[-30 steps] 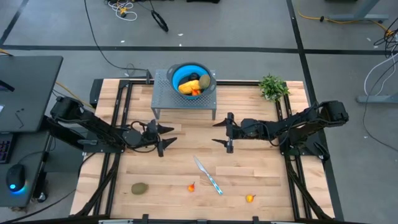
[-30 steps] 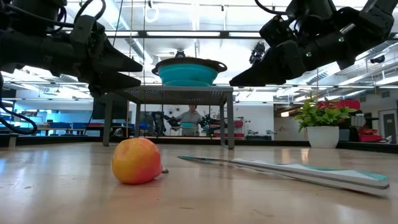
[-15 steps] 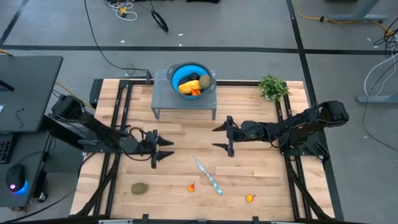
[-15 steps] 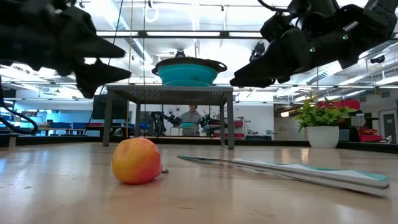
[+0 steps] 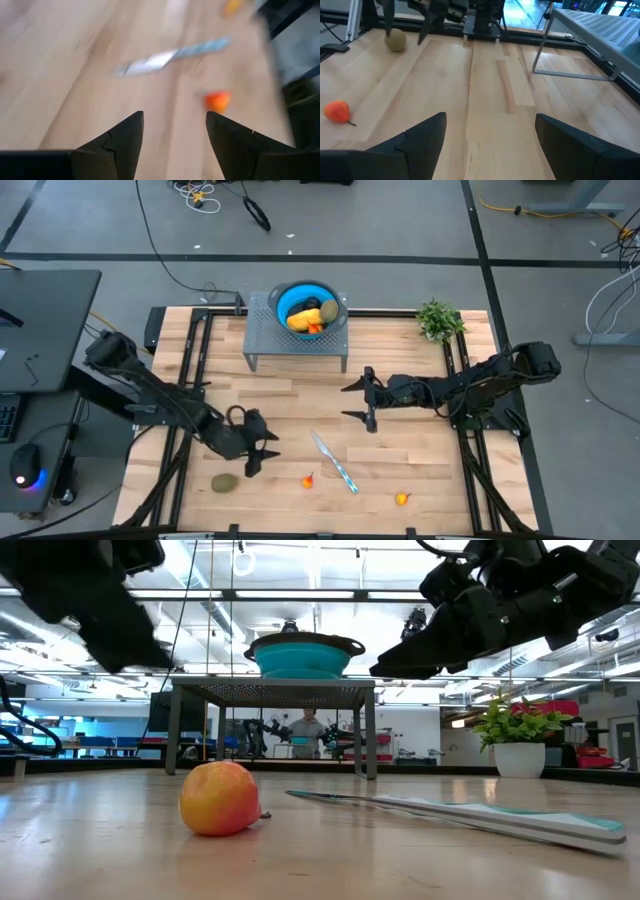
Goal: Pick & Place Fruit
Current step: Put the brown kiwi into the blue strainer bowl on the shelf
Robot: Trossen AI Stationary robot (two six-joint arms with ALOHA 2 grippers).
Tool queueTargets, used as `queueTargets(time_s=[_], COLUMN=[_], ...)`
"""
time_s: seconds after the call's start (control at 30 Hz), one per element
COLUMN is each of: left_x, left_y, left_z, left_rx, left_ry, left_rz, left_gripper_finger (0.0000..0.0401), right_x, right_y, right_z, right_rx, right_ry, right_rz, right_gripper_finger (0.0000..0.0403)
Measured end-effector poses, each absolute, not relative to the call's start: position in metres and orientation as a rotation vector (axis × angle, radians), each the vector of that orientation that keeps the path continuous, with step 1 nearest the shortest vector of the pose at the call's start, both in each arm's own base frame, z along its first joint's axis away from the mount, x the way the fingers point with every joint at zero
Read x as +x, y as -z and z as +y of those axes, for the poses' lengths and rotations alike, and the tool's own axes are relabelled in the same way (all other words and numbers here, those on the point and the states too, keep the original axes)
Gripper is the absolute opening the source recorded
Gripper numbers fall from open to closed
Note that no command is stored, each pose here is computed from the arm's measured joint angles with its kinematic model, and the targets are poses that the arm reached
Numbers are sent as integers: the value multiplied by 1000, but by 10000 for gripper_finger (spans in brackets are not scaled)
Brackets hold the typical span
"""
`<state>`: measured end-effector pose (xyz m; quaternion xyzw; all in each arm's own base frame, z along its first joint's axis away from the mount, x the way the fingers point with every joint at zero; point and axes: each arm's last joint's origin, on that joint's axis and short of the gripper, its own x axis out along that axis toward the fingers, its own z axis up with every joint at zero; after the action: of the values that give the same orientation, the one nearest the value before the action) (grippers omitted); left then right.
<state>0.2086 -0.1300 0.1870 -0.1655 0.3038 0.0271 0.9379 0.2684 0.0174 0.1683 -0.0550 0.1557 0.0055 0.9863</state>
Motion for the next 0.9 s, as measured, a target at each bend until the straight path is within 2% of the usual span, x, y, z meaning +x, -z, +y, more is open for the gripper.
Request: queueTargets(time_s=[0.13, 0.37, 0.67, 0.77, 0.9], left_x=[208, 202, 178, 178, 182], left_y=[-202, -217, -186, -180, -180], left_z=[-142, -183, -212, -214, -212], left_rx=[-337, -558, -746, -740, -721], left_ry=[-109, 36, -49, -66, -101], left_rz=[846, 989, 1380, 1409, 1337], left_gripper_finger=[224, 224, 224, 227, 236], right_x=[268, 268, 268, 268, 268], right_y=[-168, -168, -168, -168, -169], right_z=[17, 17, 17, 17, 17], right_rx=[-111, -107, -139, -160, -170], right_ry=[-11, -10, -15, -18, -19], right_rz=[319, 318, 313, 311, 310], right_gripper_finger=[316, 316, 316, 316, 316])
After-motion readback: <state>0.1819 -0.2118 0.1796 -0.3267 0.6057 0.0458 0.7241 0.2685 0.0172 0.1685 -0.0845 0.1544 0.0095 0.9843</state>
